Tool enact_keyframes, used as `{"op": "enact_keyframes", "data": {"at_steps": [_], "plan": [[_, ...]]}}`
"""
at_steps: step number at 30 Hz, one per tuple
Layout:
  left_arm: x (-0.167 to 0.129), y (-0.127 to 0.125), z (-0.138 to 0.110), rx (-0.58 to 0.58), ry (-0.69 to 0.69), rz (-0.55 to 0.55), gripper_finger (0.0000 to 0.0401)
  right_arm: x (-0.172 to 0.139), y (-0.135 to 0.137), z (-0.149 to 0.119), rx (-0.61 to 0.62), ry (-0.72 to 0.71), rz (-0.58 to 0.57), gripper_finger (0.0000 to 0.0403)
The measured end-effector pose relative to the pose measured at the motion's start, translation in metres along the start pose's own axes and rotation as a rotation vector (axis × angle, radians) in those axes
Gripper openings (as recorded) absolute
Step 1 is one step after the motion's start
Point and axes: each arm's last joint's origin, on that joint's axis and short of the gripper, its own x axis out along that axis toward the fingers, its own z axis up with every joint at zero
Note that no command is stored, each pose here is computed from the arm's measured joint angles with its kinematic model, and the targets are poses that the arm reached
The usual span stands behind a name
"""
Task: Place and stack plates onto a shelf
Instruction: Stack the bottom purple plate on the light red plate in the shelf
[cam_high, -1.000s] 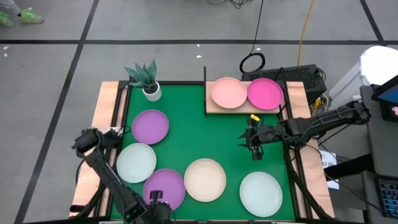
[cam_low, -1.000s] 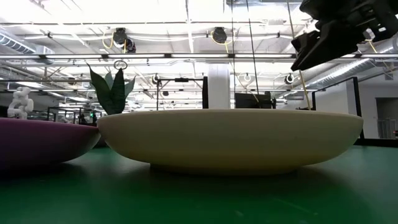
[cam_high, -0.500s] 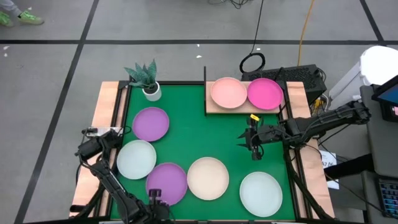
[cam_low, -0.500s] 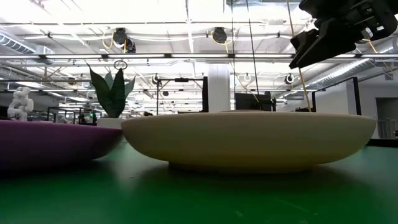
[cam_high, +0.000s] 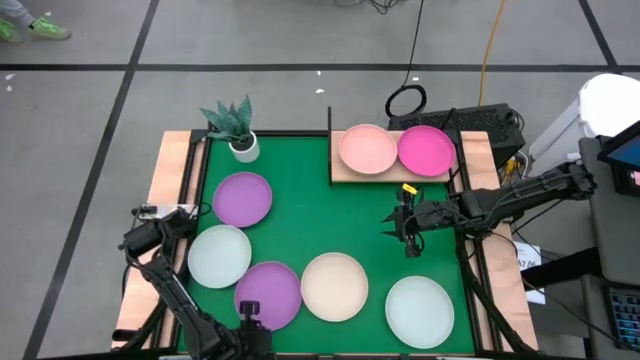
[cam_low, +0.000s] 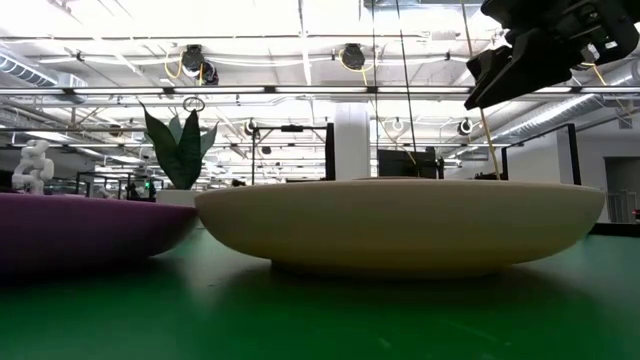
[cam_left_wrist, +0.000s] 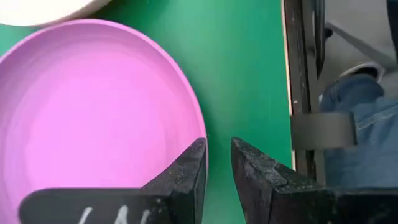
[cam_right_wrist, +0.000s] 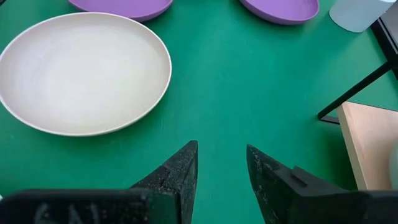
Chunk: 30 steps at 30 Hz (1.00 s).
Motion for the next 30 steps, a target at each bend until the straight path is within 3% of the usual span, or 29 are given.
{"op": "enact_keyframes", "data": {"at_steps": [12, 15, 20, 23, 30], "plan": [[0.020, 0.007, -0.030, 0.039, 0.033, 0.068, 0.0156, 0.000, 0.000, 0.000, 0.001, -0.001, 0.003, 0.0118], [0.024, 0.008, -0.034, 0.083, 0.036, 0.061, 0.0123, 0.000, 0.000, 0.001, 0.003, -0.014, 0.002, 0.0118], [0.024, 0.010, -0.031, 0.174, 0.027, 0.087, 0.0022, 0.002, 0.004, 0.010, 0.011, -0.104, 0.066, 0.0118], [0.014, 0.010, -0.023, 0.210, 0.042, 0.106, 0.0015, 0.007, 0.012, 0.017, -0.027, -0.156, 0.131, 0.0118], [-0.025, 0.022, 0.014, 0.384, 0.128, 0.135, 0.0015, 0.032, 0.042, 0.032, -0.243, -0.188, 0.202, 0.0110]]}}
